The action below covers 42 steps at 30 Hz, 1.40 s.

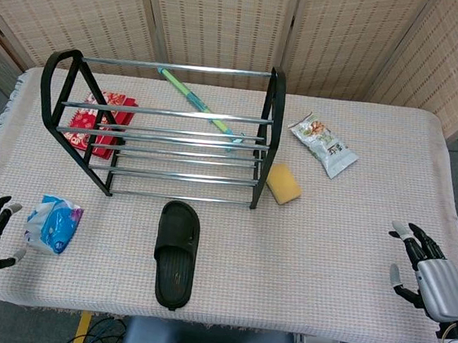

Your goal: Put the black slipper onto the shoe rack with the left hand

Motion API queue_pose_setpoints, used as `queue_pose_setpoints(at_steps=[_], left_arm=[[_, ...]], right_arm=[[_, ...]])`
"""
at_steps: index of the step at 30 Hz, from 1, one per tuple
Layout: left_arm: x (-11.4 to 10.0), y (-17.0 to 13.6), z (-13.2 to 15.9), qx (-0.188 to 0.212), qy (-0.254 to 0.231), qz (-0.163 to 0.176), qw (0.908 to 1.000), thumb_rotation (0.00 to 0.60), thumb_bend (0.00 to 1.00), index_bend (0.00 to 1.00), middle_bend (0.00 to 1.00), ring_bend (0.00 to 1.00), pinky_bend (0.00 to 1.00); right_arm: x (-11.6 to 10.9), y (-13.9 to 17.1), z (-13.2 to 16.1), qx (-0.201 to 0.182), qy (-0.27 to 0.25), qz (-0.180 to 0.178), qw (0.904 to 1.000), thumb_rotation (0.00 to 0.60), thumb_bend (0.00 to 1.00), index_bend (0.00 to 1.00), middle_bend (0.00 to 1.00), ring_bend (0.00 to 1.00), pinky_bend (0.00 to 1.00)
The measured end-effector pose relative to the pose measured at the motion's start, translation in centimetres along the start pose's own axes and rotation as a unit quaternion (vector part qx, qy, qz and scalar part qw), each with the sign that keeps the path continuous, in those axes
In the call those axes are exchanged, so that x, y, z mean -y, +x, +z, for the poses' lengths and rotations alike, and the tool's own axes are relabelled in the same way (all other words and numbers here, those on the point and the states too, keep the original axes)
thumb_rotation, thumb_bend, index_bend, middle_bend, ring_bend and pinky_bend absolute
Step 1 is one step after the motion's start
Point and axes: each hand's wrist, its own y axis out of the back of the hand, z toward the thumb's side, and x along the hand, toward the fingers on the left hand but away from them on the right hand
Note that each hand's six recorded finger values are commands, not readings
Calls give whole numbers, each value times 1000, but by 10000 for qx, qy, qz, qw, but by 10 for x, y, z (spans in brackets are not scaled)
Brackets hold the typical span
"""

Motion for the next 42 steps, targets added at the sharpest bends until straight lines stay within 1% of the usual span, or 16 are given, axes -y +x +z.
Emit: queue_pose_setpoints(at_steps=[5, 9, 15, 18, 20, 21, 22, 24, 25, 27, 28, 30, 31, 34, 38, 42], left_arm=[[1, -1, 3, 103, 1, -2, 9999, 600, 76, 255, 176, 105, 253], [0, -1, 9, 387, 37, -37, 9992, 600, 76, 256, 178, 105, 253], [-4, 4, 27, 1105, 63, -104, 9938, 600, 76, 258, 187, 105, 253], [-5, 6, 43, 1626, 65, -143, 9866, 600, 76, 262, 192, 106, 254], [-5, 7, 56, 2055, 109, -171, 9785, 600, 76, 265, 193, 106, 253], [-5, 8, 62, 2251, 136, -185, 9741, 600, 76, 268, 193, 106, 253], [-4, 9, 71, 2519, 171, -206, 9674, 600, 76, 269, 193, 106, 253], [-3, 11, 85, 2926, 229, -240, 9557, 600, 76, 273, 193, 106, 254], [-2, 12, 94, 3194, 277, -272, 9468, 600, 76, 276, 193, 106, 253], [0, 14, 107, 3568, 370, -335, 9328, 600, 76, 279, 193, 106, 253], [1, 15, 116, 3800, 456, -387, 9231, 600, 76, 282, 193, 106, 253], [4, 16, 128, 4121, 607, -467, 9079, 600, 76, 283, 193, 106, 253], [6, 16, 135, 4316, 718, -513, 8977, 600, 76, 282, 193, 106, 253], [11, 18, 153, 4720, 958, -613, 8743, 600, 76, 260, 176, 106, 253], [15, 18, 175, 5074, 1192, -690, 8507, 600, 76, 234, 137, 95, 253], [19, 18, 196, 5372, 1527, -677, 8268, 600, 76, 220, 120, 82, 253]], right_arm=[[-2, -1, 0, -20, 7, -45, 10000, 600, 595, 34, 209, 103, 154], [-5, -1, 2, -50, 48, -101, 9999, 600, 595, 34, 209, 103, 154], [-13, -3, 7, -150, 135, -211, 9996, 600, 599, 34, 209, 103, 154], [-16, -5, 10, -213, 187, -229, 9993, 600, 599, 34, 209, 103, 154], [-16, -6, 11, -224, 197, -231, 9993, 600, 599, 34, 209, 103, 154], [-17, -7, 12, -228, 201, -230, 9993, 600, 600, 34, 209, 103, 154], [-17, -8, 12, -236, 213, -229, 9992, 600, 600, 34, 209, 103, 154], [-17, -9, 14, -254, 231, -229, 9992, 600, 600, 34, 209, 103, 154], [-18, -9, 14, -262, 242, -226, 9991, 600, 600, 34, 209, 103, 154], [-18, -10, 15, -267, 252, -221, 9991, 600, 601, 34, 209, 103, 154], [-18, -10, 15, -263, 262, -218, 9991, 600, 601, 34, 209, 103, 154], [-19, -10, 15, -252, 272, -224, 9991, 600, 602, 34, 209, 103, 154], [-20, -10, 15, -243, 272, -232, 9991, 600, 602, 34, 209, 103, 154], [-20, -9, 14, -212, 280, -238, 9991, 600, 602, 34, 209, 103, 154], [-20, -9, 13, -194, 283, -234, 9991, 600, 602, 34, 209, 103, 154], [-22, -9, 11, -166, 297, -240, 9991, 600, 602, 34, 209, 103, 154]])
